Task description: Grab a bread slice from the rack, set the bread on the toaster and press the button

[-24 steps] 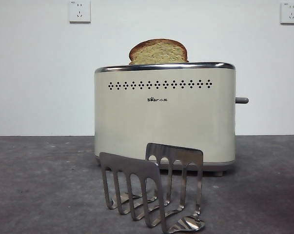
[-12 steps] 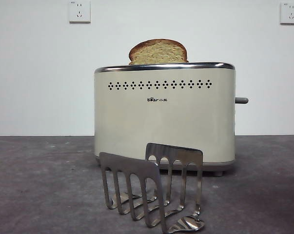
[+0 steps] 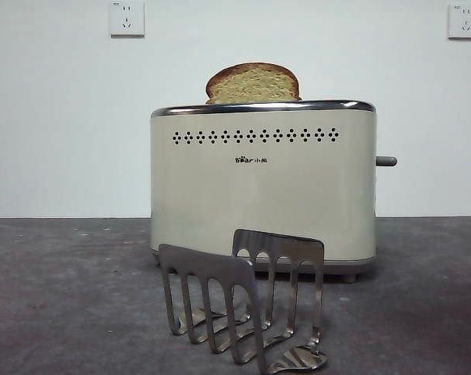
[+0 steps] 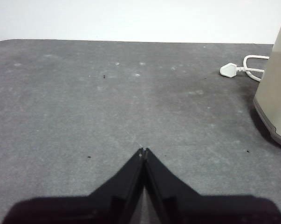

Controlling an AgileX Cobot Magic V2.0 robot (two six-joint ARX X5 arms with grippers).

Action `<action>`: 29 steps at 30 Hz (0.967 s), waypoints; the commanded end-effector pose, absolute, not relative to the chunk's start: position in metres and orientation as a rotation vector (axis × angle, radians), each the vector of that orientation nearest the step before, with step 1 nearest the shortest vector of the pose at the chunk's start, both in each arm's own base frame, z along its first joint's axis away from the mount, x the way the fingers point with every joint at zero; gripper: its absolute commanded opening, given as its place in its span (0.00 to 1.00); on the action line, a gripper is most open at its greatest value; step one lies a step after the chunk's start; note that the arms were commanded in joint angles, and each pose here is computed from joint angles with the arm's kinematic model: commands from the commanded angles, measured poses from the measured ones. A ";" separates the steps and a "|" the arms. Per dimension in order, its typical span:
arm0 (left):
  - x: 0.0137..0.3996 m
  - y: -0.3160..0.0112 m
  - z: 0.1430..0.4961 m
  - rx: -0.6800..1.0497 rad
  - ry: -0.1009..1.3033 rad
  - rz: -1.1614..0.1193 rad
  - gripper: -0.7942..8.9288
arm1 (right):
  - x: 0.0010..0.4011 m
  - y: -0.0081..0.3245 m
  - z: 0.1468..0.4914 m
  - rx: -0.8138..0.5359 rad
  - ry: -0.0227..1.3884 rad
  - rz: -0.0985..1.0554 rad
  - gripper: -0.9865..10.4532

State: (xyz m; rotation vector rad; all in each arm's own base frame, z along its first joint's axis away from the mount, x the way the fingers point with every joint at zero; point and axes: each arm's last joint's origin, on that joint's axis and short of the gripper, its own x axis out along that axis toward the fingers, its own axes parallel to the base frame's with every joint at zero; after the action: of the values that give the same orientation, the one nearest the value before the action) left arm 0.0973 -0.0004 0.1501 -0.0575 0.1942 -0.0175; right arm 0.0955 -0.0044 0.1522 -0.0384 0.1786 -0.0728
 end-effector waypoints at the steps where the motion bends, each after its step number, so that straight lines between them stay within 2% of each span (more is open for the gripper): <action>1: 0.098 -0.001 0.147 -0.066 0.199 -0.020 0.08 | 0.096 -0.005 0.150 -0.028 0.182 -0.074 0.09; 29: 0.098 -0.001 0.147 -0.066 0.199 -0.020 0.08 | 0.096 -0.006 0.150 -0.027 0.182 -0.085 0.09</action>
State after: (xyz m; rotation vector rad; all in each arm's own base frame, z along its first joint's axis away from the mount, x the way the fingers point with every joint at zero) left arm 0.0973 -0.0004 0.1501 -0.0575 0.1942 -0.0179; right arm 0.0954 -0.0056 0.1522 -0.0368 0.1789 -0.0850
